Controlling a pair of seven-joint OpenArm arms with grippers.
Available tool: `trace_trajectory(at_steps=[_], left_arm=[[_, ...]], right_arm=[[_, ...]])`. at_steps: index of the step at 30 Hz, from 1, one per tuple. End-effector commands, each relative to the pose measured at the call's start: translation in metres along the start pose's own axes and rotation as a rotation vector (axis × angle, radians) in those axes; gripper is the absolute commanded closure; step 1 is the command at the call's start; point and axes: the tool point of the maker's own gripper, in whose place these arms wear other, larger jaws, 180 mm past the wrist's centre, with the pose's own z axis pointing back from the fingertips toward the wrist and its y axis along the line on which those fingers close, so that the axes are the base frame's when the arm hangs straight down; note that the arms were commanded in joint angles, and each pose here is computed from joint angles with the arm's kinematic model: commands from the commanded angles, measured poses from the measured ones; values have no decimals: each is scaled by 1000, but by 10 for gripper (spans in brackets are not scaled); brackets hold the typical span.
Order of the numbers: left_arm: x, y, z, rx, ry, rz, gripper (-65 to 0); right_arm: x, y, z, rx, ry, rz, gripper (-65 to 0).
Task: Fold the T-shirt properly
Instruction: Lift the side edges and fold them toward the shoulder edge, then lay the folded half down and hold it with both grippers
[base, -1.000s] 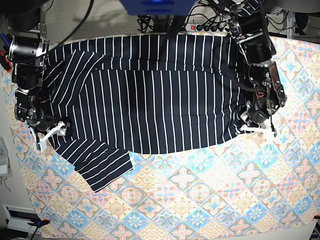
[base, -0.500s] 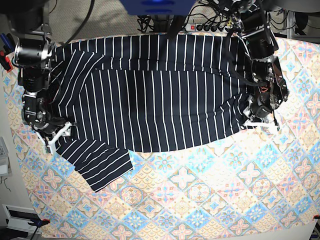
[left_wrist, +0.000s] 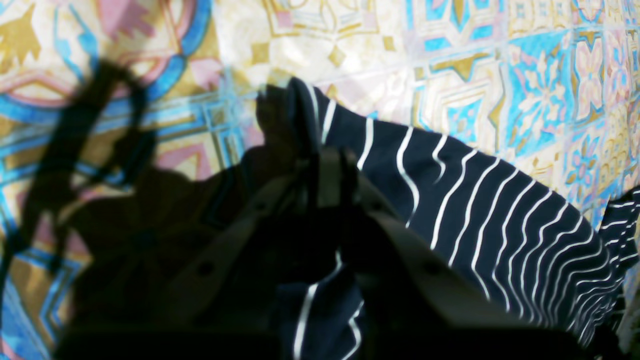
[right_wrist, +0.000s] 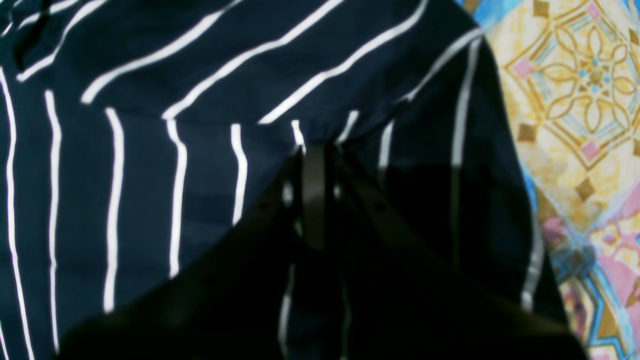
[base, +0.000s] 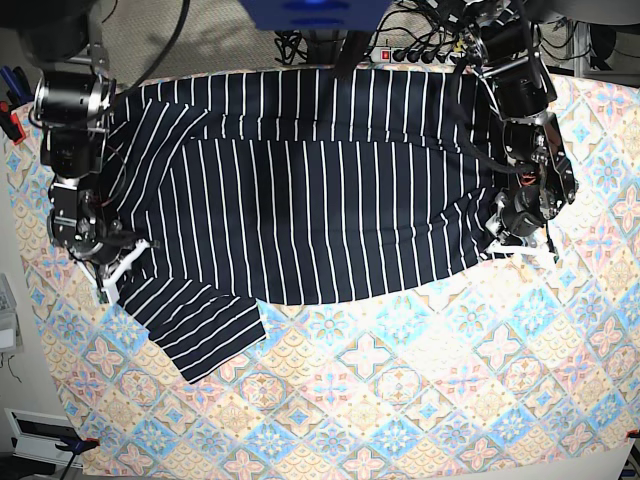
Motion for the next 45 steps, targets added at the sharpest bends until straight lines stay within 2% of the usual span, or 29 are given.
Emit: trace_trajectory(at_steps=[1,4,9,18,23,27,32,35,41,45], left_arm=[[19,-9,4,-24,-48,-11,0],[19,-9,4,-24,-48,-11,0],[19,-9,4,-24,-48,-11,0],[21,-10,6,-27,-58,-17,0],[37,-20,26,-50,-132,-64,0],[39,-20,40,-53,-166,-94,0],[35,-19,55,-88,-181,-83,0],[38,-14,66,-108,-189,-79,0],[26,4,73,-104,-156,-60,0],[19,9,78,-101,-149,-65,0]], right_arm=[[4,-12,9,-24,-1,8,0],[10,-29,32,-78,-16,2,0],[7,-31,62,-89,14,84,0],[-9,-17,92,-115,9,217,0],[-5,-8,107,-122,-20,275,0],[13,6,117,-86,-103,262,0],[8,-11,136,-140,-82,238,0],[3,-12,141,-118,-86,220,0],[-17,-31,155,-148,-38,137,0],[-30,-30,157,-144,-13,133,0]])
